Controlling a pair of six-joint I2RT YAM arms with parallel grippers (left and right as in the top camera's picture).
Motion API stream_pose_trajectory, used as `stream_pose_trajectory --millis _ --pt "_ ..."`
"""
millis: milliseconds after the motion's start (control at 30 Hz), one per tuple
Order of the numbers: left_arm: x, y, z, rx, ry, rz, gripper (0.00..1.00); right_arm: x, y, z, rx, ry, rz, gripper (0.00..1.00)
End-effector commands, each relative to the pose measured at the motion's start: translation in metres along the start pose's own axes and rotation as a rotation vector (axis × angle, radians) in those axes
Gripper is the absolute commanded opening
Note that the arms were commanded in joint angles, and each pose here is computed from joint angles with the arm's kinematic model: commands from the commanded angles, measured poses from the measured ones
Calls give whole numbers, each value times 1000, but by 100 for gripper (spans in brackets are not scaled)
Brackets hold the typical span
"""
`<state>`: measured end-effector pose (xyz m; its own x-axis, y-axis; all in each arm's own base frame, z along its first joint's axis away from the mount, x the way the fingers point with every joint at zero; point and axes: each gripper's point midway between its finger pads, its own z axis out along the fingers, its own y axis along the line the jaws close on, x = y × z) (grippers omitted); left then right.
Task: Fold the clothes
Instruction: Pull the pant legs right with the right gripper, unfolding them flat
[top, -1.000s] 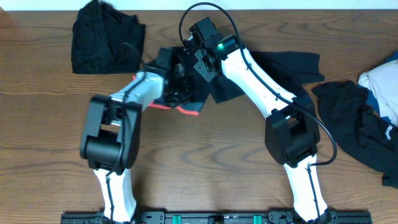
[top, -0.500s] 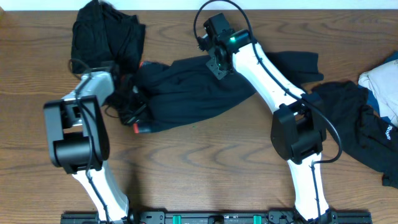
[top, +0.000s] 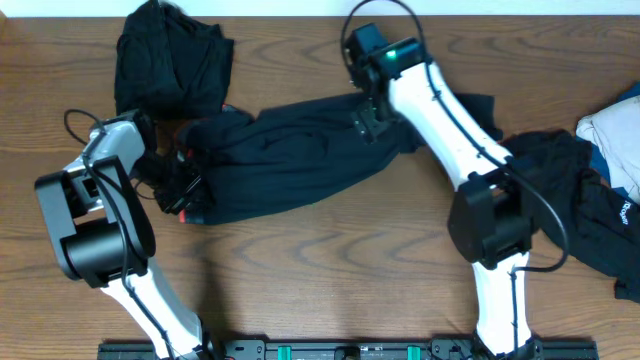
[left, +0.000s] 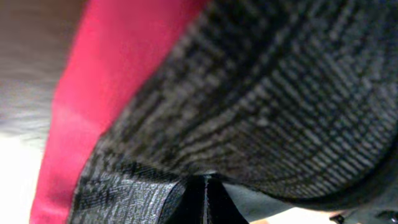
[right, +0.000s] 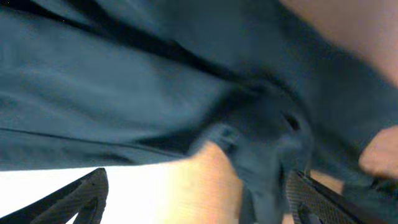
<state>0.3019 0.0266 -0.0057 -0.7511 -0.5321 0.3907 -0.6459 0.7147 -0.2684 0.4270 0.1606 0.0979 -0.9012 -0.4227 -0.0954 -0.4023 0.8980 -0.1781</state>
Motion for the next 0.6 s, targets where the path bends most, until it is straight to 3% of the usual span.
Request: stream_pose_trajectory --millis 0,233,567 --pt "-12 64 10 -236 -20 -57 6 6 -13 -7 -123 6 141 90" --pt "-25 87 -1 -201 -59 -135 6 36 -45 0 -201 131 411 90" --pt "-36 135 -21 -266 -108 -231 6 67 -54 -2 -235 263 544 92"
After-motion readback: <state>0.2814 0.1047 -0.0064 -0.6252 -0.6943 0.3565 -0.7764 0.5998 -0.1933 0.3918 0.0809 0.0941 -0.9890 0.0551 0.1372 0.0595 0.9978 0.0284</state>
